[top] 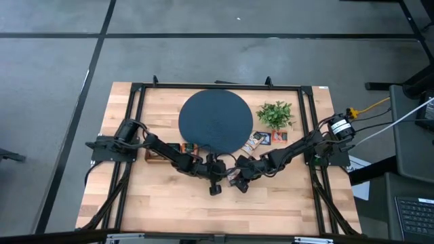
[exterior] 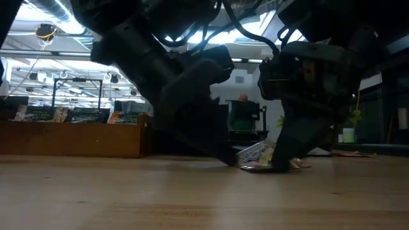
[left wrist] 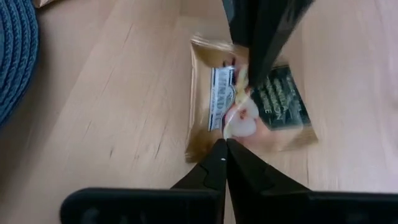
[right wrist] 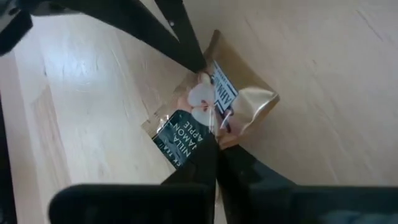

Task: Pick & Place Tea
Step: Put the brown tea bag into the left section of the wooden organizer

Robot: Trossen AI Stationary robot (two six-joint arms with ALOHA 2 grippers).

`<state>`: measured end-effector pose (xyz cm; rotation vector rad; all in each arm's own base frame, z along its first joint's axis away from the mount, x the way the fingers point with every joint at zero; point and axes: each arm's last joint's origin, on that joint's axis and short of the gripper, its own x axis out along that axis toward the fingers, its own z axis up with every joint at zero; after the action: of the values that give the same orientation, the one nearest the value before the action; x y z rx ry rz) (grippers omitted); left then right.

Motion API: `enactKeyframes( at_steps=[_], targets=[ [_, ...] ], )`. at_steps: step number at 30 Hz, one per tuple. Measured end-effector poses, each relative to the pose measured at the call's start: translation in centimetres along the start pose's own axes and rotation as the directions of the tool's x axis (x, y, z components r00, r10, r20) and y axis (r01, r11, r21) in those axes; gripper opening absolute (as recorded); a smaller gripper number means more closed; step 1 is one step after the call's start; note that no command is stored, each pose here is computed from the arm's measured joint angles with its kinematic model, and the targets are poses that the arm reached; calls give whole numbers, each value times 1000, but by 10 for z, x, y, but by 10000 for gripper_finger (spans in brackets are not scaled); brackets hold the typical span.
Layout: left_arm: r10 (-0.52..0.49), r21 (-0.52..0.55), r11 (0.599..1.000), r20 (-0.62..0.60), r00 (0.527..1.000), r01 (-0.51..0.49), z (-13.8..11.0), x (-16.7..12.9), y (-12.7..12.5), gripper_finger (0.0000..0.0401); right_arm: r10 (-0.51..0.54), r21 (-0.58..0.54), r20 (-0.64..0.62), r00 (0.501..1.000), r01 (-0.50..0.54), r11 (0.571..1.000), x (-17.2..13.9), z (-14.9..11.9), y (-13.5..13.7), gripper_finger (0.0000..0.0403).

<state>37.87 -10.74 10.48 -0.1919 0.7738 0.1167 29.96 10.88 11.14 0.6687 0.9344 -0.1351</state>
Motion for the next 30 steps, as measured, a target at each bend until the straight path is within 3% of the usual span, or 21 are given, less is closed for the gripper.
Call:
enactKeyframes(
  at_steps=[5,14,21,30],
  targets=[
    [65,50,997,-69,996,-61,2,-18,4,18,14,-5,-18,1000,-14,1000,0,-1,1,6],
    [94,134,987,-42,995,-87,6,-49,0,67,75,-112,32,997,-71,991,0,3,7,6],
    [170,190,969,-50,984,-158,8,-81,-6,117,32,-215,137,990,-2,977,-1,8,7,9],
    [235,224,943,72,969,-245,18,-128,-13,143,39,-439,239,970,72,896,-5,29,22,6]
  ],
)
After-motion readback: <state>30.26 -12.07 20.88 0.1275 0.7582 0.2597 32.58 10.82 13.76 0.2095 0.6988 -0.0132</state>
